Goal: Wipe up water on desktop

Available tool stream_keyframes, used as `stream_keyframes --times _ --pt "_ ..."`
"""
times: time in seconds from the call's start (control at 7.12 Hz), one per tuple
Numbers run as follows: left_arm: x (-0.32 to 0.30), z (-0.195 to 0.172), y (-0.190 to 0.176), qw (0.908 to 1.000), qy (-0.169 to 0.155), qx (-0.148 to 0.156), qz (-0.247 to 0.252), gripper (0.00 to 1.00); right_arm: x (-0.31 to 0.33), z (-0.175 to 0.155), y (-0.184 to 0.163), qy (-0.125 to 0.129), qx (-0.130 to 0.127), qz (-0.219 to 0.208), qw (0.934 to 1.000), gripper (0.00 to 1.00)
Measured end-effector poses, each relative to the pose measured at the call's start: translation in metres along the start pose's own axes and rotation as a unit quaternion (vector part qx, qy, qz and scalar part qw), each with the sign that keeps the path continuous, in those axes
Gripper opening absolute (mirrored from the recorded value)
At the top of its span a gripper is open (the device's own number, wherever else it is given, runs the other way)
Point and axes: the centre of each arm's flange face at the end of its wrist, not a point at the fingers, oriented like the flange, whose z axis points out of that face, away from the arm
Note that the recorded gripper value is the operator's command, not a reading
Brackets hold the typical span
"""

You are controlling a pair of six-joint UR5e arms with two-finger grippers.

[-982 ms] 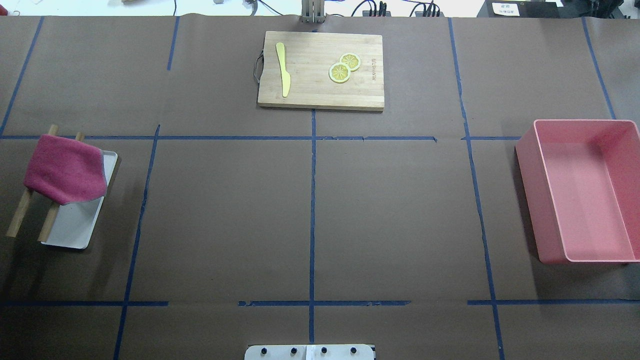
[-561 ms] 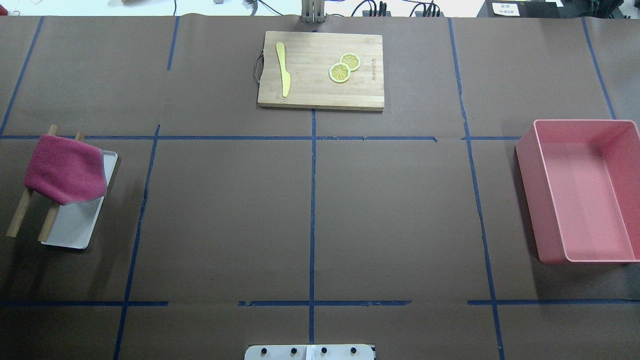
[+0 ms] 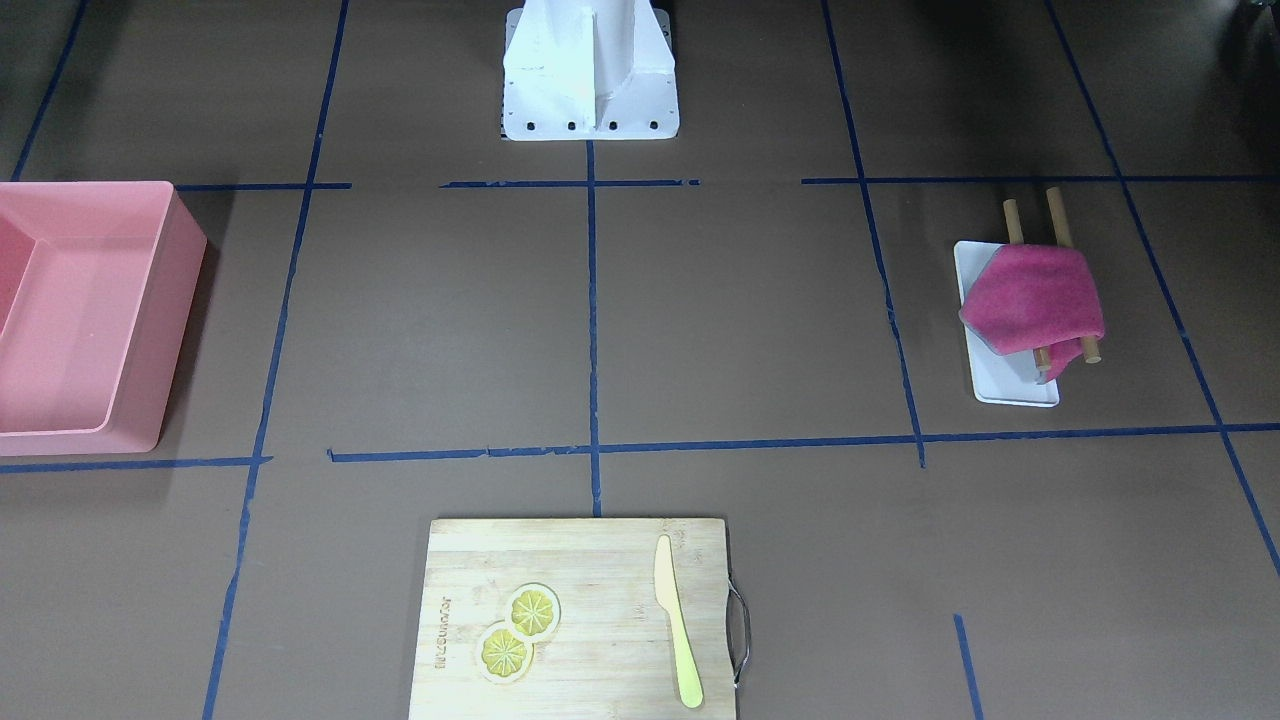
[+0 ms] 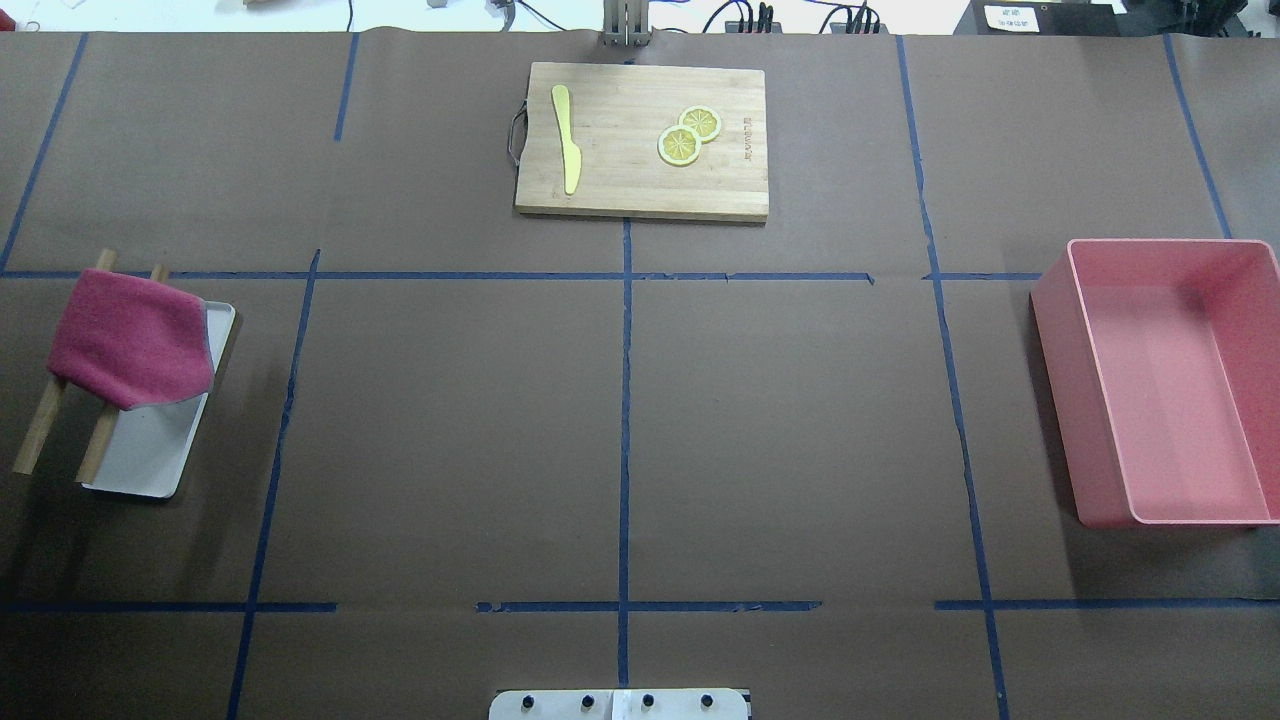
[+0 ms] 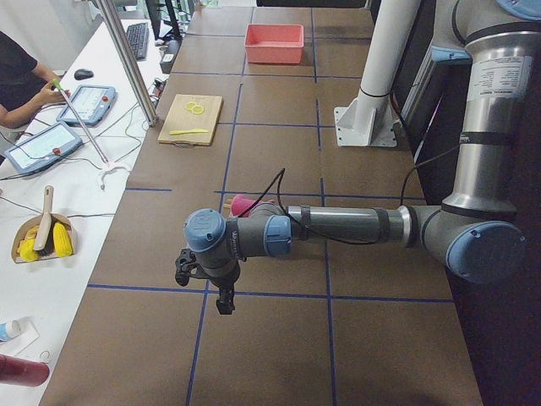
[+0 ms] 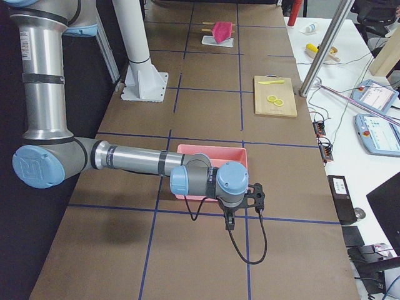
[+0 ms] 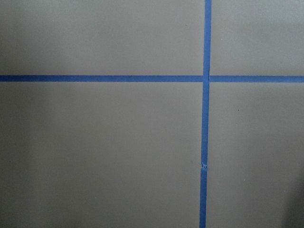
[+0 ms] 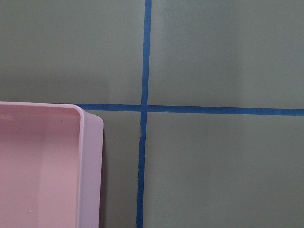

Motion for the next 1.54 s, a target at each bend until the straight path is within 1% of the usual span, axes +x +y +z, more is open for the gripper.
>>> stream_keyframes --times 0.42,0.56,0.84,0.98,1.12,1.26,1.54 --pt "0.002 -0.002 0.0 1.0 0.001 0.006 0.005 1.0 0.0 0.0 -0.001 0.001 0.001 -0.001 1.0 1.0" --pt "0.009 -0.008 -0.001 0.9999 0.005 0.013 0.009 1.0 -0.001 -0.001 -0.002 0.001 0.001 -0.002 1.0 1.0" --pt "0.043 -0.038 -0.004 0.9979 0.035 0.043 0.033 1.0 -0.007 -0.001 -0.007 0.002 0.002 -0.009 1.0 1.0" --pt "0.068 -0.053 -0.006 0.9961 0.055 0.057 0.037 1.0 -0.009 -0.001 -0.008 0.001 0.002 -0.01 0.9999 1.0" --pt "0.098 -0.06 -0.008 0.994 0.082 0.064 0.033 1.0 -0.012 0.0 -0.01 0.001 0.001 -0.013 0.9999 1.0" --pt "0.131 -0.055 -0.01 0.992 0.104 0.067 0.025 1.0 -0.019 -0.001 -0.013 0.002 0.002 -0.02 0.9998 1.0" --pt "0.186 -0.022 -0.01 0.9884 0.135 0.068 0.007 1.0 -0.034 -0.009 -0.018 0.001 0.01 -0.035 0.9993 1.0"
